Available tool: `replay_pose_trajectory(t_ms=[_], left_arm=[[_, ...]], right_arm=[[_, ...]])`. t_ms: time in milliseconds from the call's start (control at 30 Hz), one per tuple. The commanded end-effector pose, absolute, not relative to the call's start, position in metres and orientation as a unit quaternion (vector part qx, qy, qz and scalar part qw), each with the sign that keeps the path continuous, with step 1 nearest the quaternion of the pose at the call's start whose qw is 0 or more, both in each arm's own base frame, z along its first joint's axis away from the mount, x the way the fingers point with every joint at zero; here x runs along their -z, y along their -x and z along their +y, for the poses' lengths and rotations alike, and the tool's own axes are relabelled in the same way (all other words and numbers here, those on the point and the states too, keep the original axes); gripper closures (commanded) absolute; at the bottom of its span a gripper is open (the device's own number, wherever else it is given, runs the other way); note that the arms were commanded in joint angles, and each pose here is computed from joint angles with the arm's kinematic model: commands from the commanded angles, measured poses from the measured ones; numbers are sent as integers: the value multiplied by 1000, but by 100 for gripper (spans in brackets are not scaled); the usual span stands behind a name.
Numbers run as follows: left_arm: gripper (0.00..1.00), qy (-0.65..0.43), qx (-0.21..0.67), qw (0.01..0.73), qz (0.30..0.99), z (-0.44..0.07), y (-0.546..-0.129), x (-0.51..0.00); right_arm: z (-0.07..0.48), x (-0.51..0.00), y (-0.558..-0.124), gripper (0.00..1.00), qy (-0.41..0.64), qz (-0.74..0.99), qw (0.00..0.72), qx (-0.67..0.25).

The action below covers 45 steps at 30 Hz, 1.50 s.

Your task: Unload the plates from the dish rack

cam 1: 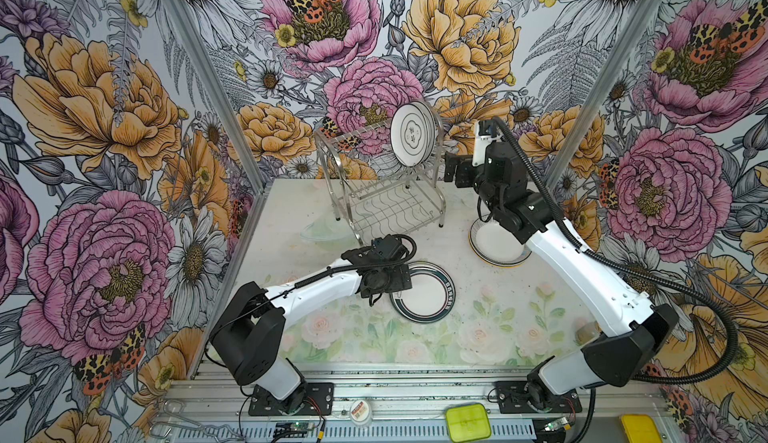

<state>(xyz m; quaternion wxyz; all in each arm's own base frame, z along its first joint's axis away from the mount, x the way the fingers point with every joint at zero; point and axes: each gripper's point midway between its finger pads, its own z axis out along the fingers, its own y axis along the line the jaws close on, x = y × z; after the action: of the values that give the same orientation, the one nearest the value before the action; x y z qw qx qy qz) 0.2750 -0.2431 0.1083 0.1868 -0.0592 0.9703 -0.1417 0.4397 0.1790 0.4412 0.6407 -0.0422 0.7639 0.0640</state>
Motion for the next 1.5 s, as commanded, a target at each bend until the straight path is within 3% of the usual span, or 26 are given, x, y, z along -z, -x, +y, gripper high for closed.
replay_pose_trajectory(t_ms=[0,400,867,1467], left_arm=[[1,51,145,237,959,-228,-289,-150],[1,64,129,266,953,-175,-306,-176],[1,98,124,299,941,-130,-310,-198],[1,108,136,307,936,-124,-308,-205]], right_arm=[[188,-477,-446,1,67,736,671,-60],[237,-517,-450,0,89,704,674,-202],[258,-484,-510,5,53,741,618,-259],[269,-458,-524,30,55,755,577,-307]])
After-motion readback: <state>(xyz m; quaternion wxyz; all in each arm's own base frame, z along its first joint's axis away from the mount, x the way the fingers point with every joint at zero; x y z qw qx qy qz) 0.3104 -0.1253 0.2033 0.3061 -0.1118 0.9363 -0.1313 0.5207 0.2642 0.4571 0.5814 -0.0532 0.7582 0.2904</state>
